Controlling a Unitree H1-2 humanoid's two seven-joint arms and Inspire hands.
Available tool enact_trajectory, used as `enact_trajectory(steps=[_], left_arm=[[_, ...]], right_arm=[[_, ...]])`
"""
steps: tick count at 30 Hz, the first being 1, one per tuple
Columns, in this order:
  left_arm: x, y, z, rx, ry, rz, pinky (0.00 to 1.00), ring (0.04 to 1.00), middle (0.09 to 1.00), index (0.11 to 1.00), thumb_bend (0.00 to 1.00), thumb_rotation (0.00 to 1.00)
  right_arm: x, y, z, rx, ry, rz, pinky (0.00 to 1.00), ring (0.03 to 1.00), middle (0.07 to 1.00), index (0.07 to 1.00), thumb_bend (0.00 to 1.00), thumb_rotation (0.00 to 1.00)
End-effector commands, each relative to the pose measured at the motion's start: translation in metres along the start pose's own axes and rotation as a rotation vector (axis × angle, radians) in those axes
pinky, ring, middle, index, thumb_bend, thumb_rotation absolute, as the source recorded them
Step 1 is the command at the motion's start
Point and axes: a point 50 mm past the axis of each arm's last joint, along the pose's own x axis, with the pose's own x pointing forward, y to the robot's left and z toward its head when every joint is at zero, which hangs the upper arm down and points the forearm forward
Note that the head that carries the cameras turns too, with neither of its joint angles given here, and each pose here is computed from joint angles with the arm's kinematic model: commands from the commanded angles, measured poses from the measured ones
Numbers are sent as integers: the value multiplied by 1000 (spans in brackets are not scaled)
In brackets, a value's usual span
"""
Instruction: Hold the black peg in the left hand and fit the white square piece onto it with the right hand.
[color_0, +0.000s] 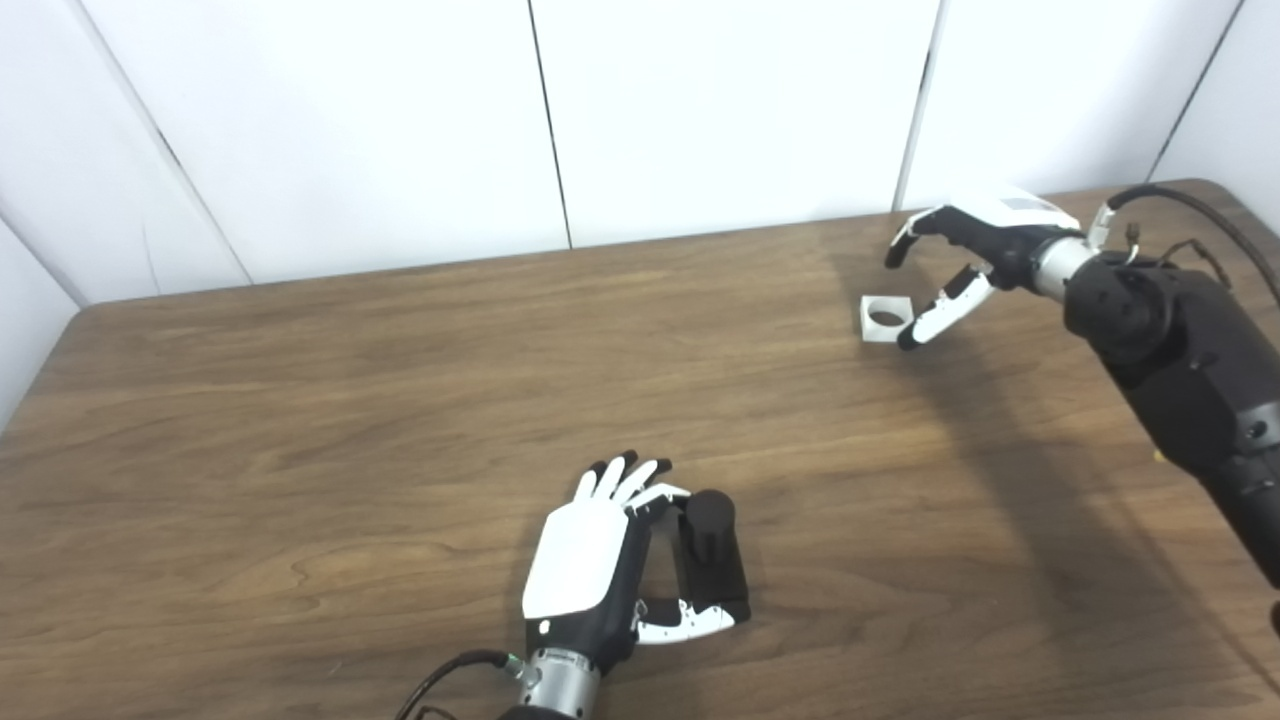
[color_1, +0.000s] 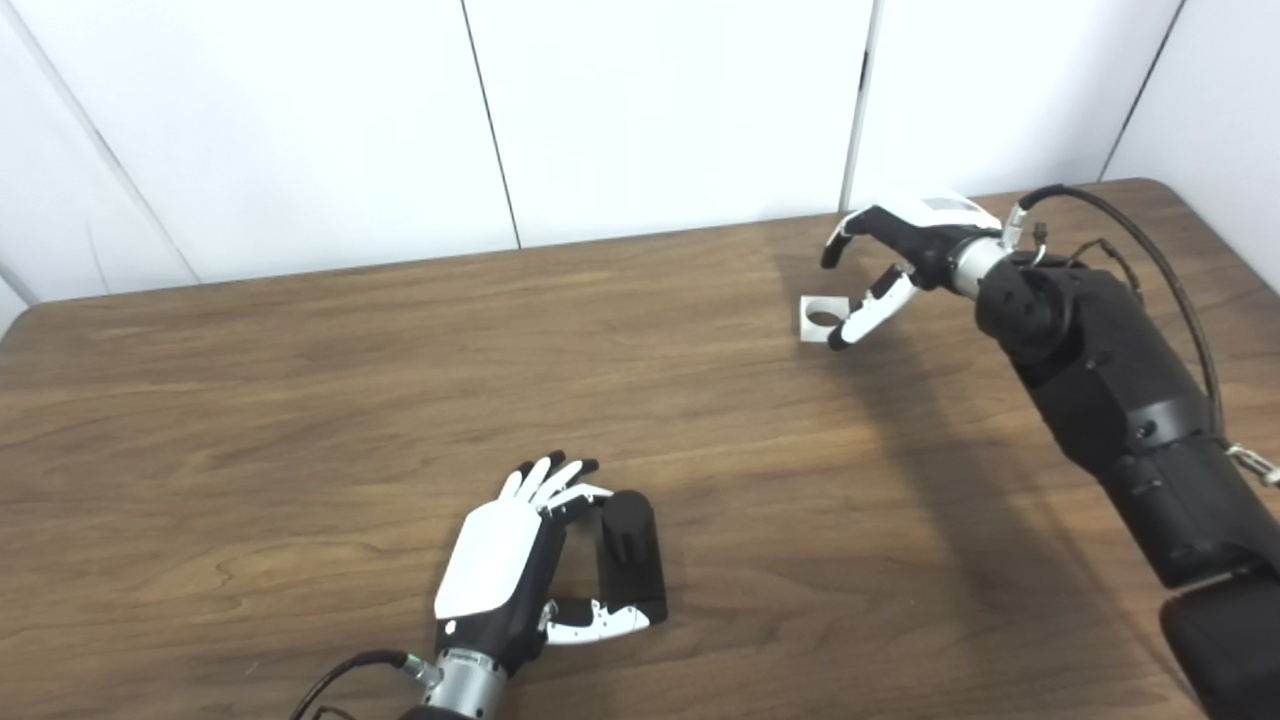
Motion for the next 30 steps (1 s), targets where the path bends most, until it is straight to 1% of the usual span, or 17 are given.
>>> enact_trajectory(steps=[1, 7, 15, 19, 25, 30], left_arm=[[-4, -10, -3, 14, 15, -41, 986, 969, 901, 643, 751, 302], [-3, -10, 0, 19, 11, -42, 983, 969, 899, 640, 747, 309], [-3, -11, 1, 19, 12, -44, 986, 971, 900, 640, 749, 302], [-4, -12, 1, 21, 10, -46, 987, 968, 901, 641, 748, 319], [-4, -12, 2, 15, 12, -44, 984, 968, 897, 639, 749, 313], [-5, -12, 2, 16, 12, -46, 981, 970, 899, 640, 745, 317]], right_arm=[[4, -33, 2, -10, 8, -93, 858, 925, 871, 692, 971, 296], [12, -23, -3, 10, 38, -73, 850, 925, 870, 692, 974, 286], [19, -13, -5, 17, 41, -58, 787, 924, 895, 691, 967, 289], [23, -8, -10, 31, 47, -46, 815, 929, 899, 690, 968, 280], [27, 0, -13, 43, 90, -10, 851, 946, 875, 698, 964, 302], [28, 5, -13, 37, 98, -4, 847, 945, 877, 700, 963, 306]])
